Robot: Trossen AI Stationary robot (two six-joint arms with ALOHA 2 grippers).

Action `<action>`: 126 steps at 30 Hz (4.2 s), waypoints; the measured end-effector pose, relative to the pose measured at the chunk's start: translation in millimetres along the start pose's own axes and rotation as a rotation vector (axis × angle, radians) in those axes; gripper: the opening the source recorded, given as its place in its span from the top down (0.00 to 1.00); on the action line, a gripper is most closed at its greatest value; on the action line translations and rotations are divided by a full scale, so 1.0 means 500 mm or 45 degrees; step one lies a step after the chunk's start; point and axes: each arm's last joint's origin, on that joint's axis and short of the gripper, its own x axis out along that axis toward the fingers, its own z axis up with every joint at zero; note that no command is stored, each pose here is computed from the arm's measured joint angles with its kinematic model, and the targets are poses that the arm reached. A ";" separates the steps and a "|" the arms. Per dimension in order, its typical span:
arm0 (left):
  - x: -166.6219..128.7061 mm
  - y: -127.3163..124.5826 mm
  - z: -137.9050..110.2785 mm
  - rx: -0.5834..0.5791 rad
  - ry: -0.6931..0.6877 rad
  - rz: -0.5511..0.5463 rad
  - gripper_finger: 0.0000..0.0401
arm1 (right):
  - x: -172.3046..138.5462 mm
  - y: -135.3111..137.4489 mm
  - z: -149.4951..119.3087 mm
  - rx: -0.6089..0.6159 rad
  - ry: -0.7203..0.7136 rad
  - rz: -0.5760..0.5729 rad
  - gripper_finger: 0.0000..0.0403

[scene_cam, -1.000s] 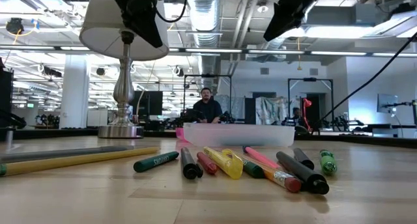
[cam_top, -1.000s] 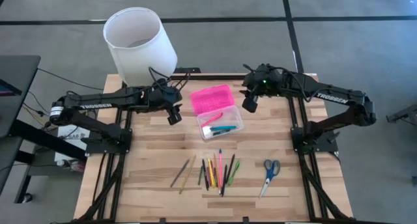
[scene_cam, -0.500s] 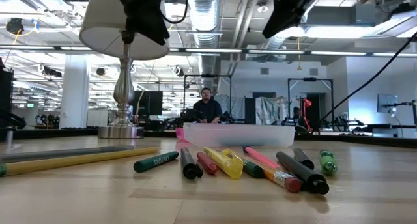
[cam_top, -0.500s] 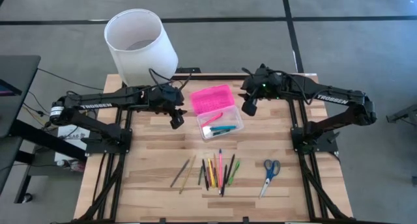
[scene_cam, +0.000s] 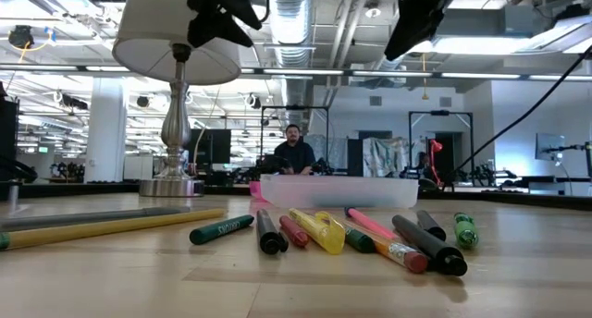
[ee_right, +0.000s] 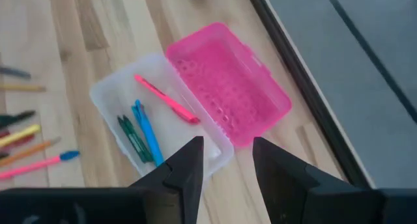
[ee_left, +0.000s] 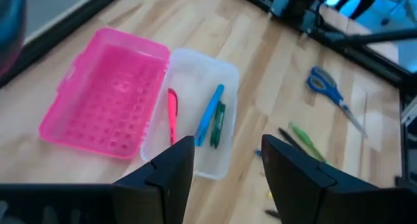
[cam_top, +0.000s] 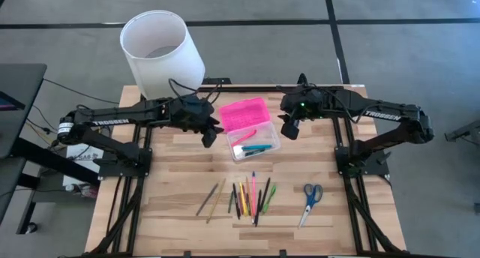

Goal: Pick & place school supplies into a supply box
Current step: Put the gray pen into the pink supply box

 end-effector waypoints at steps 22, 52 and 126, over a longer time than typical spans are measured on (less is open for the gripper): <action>-0.002 0.009 -0.006 0.090 -0.028 0.237 0.57 | -0.001 0.028 0.018 0.078 -0.110 0.082 0.69; 0.129 -0.201 -0.350 -0.221 0.531 0.221 0.57 | -0.028 0.125 -0.017 -0.090 0.025 0.235 0.69; 0.202 -0.188 -0.374 -0.295 0.978 0.449 0.57 | -0.028 0.125 -0.015 -0.085 0.014 0.242 0.69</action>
